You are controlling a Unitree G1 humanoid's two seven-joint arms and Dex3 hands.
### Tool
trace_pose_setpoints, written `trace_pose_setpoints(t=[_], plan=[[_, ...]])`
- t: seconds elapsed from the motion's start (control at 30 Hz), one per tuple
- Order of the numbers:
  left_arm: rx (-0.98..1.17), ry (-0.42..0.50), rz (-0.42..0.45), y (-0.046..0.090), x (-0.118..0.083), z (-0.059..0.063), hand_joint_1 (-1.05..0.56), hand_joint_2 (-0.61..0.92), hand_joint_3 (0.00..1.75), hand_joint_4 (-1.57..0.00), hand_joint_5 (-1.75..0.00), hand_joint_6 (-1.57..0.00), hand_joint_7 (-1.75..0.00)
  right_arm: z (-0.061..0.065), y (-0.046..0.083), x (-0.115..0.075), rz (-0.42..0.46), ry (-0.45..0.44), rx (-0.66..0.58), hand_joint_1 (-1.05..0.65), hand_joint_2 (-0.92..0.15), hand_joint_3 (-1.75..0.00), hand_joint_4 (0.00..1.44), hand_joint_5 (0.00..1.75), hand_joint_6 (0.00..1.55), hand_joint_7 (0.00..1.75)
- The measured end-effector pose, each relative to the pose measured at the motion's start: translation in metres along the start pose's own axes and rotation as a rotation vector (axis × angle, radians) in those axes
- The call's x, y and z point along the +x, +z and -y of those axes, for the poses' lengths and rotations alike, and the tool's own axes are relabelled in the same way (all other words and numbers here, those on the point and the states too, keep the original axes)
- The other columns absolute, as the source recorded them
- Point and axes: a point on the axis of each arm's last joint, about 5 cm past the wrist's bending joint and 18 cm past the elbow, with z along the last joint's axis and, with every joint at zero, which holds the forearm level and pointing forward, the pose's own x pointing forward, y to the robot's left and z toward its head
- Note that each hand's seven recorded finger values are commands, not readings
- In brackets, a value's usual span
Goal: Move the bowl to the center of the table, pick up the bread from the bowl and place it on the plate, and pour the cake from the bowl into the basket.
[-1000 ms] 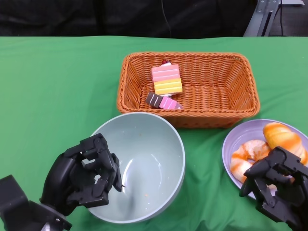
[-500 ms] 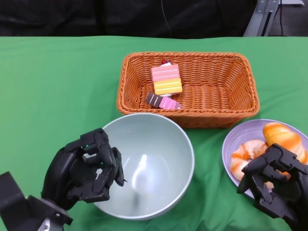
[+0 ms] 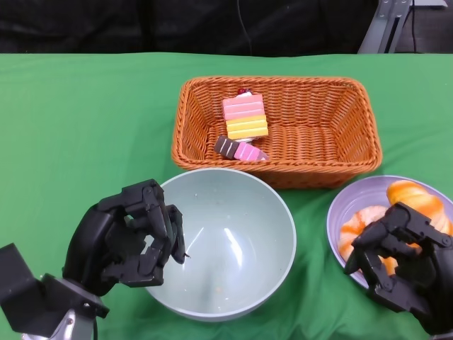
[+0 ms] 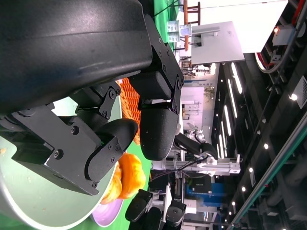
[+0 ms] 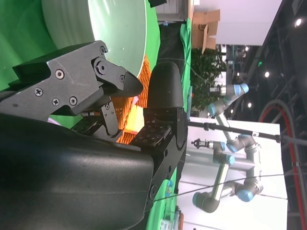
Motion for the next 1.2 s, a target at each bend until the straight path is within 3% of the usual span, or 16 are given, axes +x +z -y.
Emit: trace_pose_setpoints(t=[0.17,0.37,0.57,0.73,1.2], plan=[[0.043,-0.064,-0.024,0.002,0.004,0.002,0.0,0.51,1.32,-0.75,-1.74,-0.79,-1.49,-0.007,0.004,0.006,0.025,0.065,-0.032,-0.03,-0.63,-0.92,0.75,1.52,0.71,1.26],[0.064,-0.093,-0.019,0.004,0.006,0.003,0.0,0.52,1.29,-0.75,-1.75,-0.79,-1.49,-0.011,0.008,0.009,0.058,0.1,-0.039,-0.03,-0.61,-0.96,0.75,1.52,0.71,1.26],[0.095,-0.183,0.025,0.02,0.02,0.012,-0.03,0.42,1.42,-0.79,-1.69,-0.81,-1.47,-0.02,0.021,0.014,0.112,0.162,-0.08,-0.1,-0.55,-0.99,0.81,1.53,0.76,1.25],[0.093,-0.187,0.009,0.019,0.017,0.014,-0.03,0.44,1.41,-0.78,-1.71,-0.79,-1.49,-0.021,0.023,0.012,0.098,0.157,-0.091,-0.1,-0.51,-1.08,0.77,1.54,0.7,1.3],[0.094,-0.187,-0.002,0.018,0.016,0.014,-0.03,0.44,1.43,-0.77,-1.74,-0.77,-1.49,-0.019,0.023,0.013,0.087,0.166,-0.095,-0.09,-0.52,-1.08,0.76,1.56,0.68,1.32]])
